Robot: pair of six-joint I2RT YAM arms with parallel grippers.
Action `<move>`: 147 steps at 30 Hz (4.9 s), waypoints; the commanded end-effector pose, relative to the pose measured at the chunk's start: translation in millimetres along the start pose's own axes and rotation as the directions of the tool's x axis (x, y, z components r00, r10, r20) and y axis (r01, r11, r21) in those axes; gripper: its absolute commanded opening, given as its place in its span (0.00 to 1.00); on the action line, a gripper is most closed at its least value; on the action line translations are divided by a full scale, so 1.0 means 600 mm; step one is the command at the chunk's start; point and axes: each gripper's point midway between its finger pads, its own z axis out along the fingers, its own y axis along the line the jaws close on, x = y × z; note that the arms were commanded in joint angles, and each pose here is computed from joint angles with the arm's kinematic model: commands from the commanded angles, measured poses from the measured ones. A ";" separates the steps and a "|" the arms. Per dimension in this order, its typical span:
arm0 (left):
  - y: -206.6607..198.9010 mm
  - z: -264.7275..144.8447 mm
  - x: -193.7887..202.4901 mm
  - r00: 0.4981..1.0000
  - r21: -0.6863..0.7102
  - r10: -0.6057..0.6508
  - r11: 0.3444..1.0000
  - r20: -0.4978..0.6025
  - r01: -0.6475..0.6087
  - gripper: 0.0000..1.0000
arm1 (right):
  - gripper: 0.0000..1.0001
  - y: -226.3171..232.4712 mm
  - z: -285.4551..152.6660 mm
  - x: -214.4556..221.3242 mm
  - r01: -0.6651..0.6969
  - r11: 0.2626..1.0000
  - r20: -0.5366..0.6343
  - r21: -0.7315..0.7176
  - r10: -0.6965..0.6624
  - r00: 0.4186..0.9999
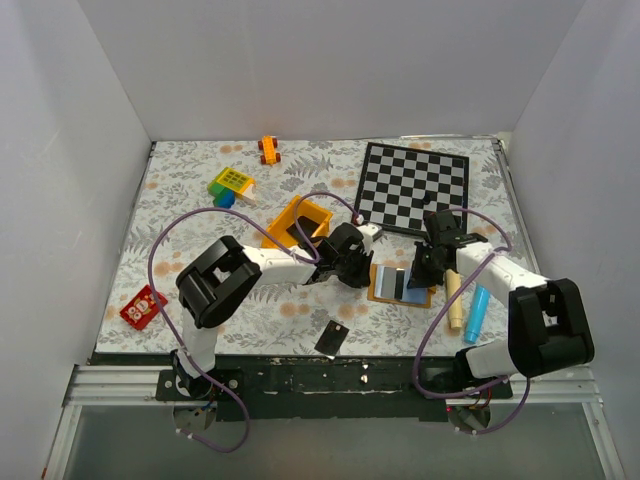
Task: Put the credit cards into the card holder
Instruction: Insert the credit card into the card slot.
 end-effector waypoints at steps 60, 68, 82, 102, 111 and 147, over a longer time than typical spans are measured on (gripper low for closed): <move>0.002 0.015 0.006 0.997 0.007 0.039 0.999 -0.070 -0.039 0.00 | 0.01 0.086 0.033 -0.026 0.099 0.989 -0.013 -0.111 -0.101 0.995; 0.002 0.015 0.006 0.997 0.007 0.039 0.999 -0.070 -0.039 0.00 | 0.01 0.108 0.030 -0.027 0.128 0.979 0.004 -0.160 -0.129 0.992; 0.005 0.014 0.012 0.996 -0.002 0.037 0.999 -0.077 -0.037 0.00 | 0.01 0.079 0.015 -0.047 0.153 0.988 0.052 -0.036 -0.151 0.987; 0.009 0.013 0.018 0.996 -0.009 0.036 0.999 -0.084 -0.037 0.00 | 0.01 0.047 0.013 -0.074 0.155 0.983 0.097 0.100 -0.165 0.982; 0.009 0.014 0.018 0.996 -0.010 0.036 0.999 -0.084 -0.037 0.00 | 0.01 0.061 0.025 -0.065 0.169 0.985 0.064 0.046 -0.172 0.983; 0.008 0.015 0.017 0.996 -0.003 0.040 0.999 -0.083 -0.041 0.00 | 0.01 -0.032 -0.015 -0.059 0.042 0.950 0.148 0.311 -0.092 0.985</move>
